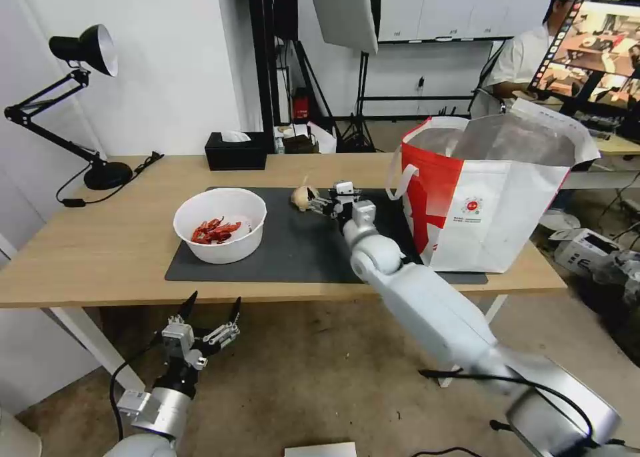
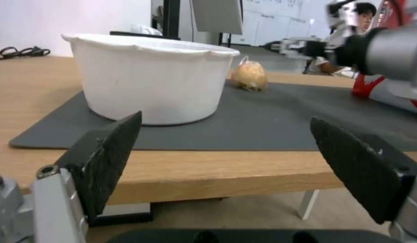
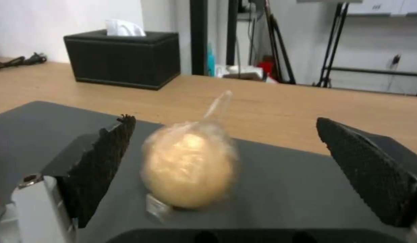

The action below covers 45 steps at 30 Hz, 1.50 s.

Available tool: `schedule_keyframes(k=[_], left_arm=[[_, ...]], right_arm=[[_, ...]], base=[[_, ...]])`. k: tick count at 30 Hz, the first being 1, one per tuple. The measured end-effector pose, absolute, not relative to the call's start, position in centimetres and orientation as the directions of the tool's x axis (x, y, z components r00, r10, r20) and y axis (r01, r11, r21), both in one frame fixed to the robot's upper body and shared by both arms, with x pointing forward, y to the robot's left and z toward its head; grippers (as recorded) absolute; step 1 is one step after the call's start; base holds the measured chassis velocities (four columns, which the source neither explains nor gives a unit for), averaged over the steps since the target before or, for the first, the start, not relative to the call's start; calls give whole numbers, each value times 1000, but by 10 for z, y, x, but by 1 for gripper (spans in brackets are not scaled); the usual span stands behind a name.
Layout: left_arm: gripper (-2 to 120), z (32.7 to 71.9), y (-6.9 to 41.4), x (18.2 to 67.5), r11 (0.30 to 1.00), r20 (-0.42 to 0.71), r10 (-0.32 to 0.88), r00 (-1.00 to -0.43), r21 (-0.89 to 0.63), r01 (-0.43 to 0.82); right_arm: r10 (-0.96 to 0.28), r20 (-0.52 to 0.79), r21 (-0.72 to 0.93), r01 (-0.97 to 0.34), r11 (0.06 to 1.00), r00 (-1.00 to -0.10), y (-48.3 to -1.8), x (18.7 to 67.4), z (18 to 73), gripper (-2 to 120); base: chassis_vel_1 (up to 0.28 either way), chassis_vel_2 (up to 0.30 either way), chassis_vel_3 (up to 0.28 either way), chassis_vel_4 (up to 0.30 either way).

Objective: Pick up the trash from the table and place it into the takeout bag.

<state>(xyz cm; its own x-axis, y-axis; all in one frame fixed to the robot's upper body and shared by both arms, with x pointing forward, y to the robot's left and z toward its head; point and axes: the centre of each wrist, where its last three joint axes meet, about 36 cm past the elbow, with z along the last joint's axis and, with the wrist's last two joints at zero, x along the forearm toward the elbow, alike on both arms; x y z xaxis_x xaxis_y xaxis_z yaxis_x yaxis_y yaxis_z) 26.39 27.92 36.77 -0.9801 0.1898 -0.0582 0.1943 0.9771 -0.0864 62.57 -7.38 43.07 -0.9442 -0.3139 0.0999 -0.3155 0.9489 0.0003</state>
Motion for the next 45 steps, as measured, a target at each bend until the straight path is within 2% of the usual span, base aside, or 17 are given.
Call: schedule_keyframes(k=[11,21,34,39,41,42,45], left_arm=[[100,370,281,262,977,-60,192,-980,-80,196],[100,371,281,264,977,-65,193,-979,-79,198],[100,372,281,265,976,-68,197,-978,-80,202],[100,372,282,266,976,-70,198,-978,-80,204],[100,373,282,265,976,-69,197,-978,-80,202],[100,373,282,265,976,-69,197,-978,-80,202],[100,373,282,264,976,-70,196,-978,-79,202]], right_arm=[[-276,194,6,-280,960,-941,-37,658,435,100],[-281,267,-4,-293,956,-922,-43,686,429,100],[-310,296,-10,-328,945,-903,-46,689,430,100],[-328,305,-5,-345,938,-894,-46,690,429,89],[-331,312,0,-348,937,-891,-46,690,429,77],[-331,312,0,-348,937,-891,-46,690,429,77],[-329,315,5,-344,939,-890,-46,690,429,63]], base=[[0,0,0,0],[0,0,0,0],[0,0,0,0],[0,0,0,0],[0,0,0,0],[0,0,0,0],[0,0,0,0]])
